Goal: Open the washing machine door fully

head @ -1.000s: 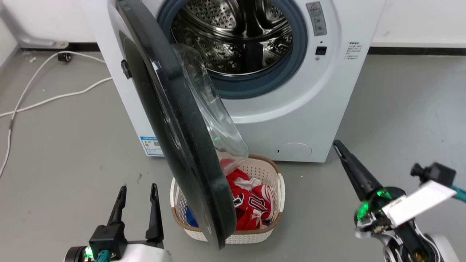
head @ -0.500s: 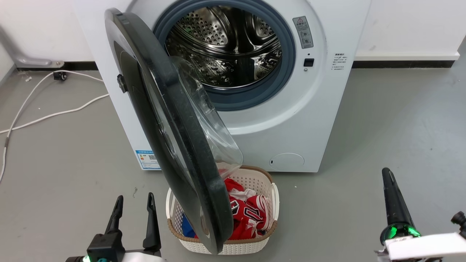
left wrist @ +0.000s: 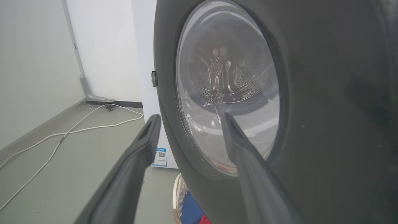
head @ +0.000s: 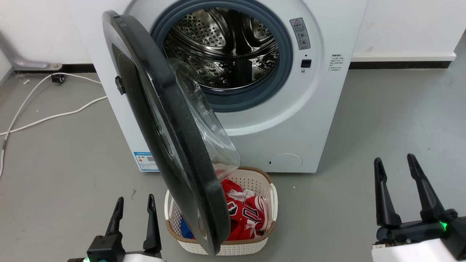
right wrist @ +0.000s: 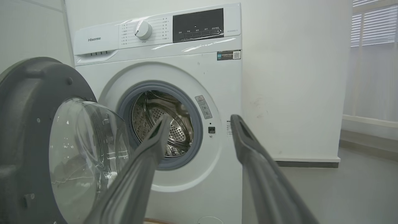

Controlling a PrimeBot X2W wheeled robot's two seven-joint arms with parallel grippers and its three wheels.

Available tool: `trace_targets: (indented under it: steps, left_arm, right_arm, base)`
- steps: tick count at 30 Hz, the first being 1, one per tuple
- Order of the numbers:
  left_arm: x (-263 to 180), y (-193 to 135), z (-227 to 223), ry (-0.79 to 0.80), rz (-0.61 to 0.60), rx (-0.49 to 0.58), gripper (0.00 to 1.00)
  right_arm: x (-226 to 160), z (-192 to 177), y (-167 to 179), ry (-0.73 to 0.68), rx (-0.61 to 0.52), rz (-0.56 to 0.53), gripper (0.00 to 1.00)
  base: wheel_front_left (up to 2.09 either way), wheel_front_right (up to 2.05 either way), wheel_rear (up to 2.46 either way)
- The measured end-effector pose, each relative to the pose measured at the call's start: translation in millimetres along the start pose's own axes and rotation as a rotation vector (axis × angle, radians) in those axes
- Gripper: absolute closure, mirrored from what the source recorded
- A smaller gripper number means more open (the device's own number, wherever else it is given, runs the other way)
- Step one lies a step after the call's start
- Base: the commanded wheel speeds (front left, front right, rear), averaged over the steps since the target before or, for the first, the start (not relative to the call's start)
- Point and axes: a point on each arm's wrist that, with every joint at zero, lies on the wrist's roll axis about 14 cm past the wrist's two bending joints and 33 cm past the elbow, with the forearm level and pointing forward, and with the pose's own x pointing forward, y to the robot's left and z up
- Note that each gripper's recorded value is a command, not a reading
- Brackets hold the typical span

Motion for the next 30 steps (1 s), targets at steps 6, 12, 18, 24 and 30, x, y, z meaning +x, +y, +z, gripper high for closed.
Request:
trace_targets:
  steps: [6,12,18,24,30]
  left_arm:
    - [-0.2,0.2,-0.7,0.002,0.002,0.0,0.0]
    - [0.0,0.2,0.9,-0.003,0.002,0.005,0.0]
    - [0.1,-1.5,3.6,-0.012,-0.004,0.014,0.0]
    - [0.0,-1.2,3.9,-0.013,-0.001,0.016,0.0]
    - [-0.5,-0.1,4.0,-0.013,0.004,0.018,0.0]
  right_arm:
    - [-8.1,-17.1,-7.3,0.067,-0.107,-0.016,0.0]
    - [-22.1,-41.8,-15.0,0.154,-0.087,-0.046,0.0]
    - [-33.8,-56.4,-20.5,0.207,-0.059,-0.072,0.0]
    - [-40.2,-64.6,-21.1,0.237,-0.046,-0.079,0.0]
    - [-42.0,-68.9,-20.6,0.251,-0.036,-0.08,0.0]
  base:
    - [0.0,0.0,0.0]
    - [0.0,0.0,0.0]
    - [0.0,0.0,0.0]
    - [0.0,0.0,0.0]
    - [0.0,0.0,0.0]
